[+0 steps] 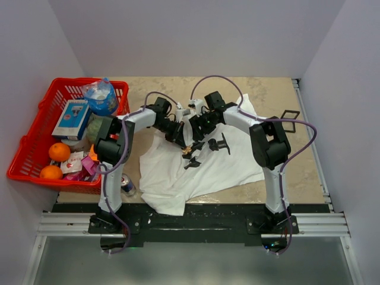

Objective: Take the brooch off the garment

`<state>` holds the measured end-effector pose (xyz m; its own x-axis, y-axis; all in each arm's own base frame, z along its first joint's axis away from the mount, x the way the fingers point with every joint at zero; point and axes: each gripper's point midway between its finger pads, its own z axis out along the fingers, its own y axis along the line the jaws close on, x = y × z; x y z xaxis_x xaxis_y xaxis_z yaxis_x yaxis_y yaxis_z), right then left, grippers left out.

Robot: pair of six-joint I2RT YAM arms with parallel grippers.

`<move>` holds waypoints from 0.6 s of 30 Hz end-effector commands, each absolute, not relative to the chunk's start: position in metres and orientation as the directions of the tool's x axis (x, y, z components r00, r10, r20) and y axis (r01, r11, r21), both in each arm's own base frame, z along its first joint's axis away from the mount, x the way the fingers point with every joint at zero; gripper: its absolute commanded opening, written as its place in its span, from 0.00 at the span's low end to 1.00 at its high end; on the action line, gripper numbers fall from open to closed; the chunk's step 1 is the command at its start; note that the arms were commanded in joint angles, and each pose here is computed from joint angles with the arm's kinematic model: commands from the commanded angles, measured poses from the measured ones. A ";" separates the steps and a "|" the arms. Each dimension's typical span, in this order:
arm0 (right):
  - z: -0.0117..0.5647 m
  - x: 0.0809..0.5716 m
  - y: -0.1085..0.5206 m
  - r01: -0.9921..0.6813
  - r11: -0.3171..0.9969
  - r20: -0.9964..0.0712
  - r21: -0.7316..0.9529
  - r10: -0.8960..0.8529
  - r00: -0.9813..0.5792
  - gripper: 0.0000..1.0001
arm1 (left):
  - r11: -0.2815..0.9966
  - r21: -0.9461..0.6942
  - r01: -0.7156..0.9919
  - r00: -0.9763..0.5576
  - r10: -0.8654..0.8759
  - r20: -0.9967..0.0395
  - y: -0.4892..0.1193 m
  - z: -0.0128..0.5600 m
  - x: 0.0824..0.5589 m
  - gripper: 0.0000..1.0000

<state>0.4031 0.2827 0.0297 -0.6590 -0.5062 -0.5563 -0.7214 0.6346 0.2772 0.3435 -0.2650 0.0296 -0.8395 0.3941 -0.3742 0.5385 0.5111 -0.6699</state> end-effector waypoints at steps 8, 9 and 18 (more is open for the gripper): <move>0.020 0.403 0.287 -0.719 0.643 -0.541 0.265 -0.518 -0.663 0.63 | 0.539 -0.656 0.529 -0.846 0.394 -0.359 -0.263 0.017 0.345 0.00; 0.019 0.403 0.287 -0.719 0.642 -0.538 0.266 -0.520 -0.663 0.63 | 0.547 -0.649 0.528 -0.847 0.394 -0.357 -0.262 0.016 0.346 0.00; 0.018 0.401 0.288 -0.723 0.639 -0.536 0.263 -0.526 -0.660 0.63 | 0.604 -0.566 0.561 -0.828 0.425 -0.367 -0.261 0.012 0.349 0.00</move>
<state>0.4030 0.2839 0.0297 -0.6557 -0.5101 -0.5566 -0.7234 0.6355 0.2699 0.3445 -0.2660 0.0227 -0.8408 0.3998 -0.3649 0.5379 0.5423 -0.6454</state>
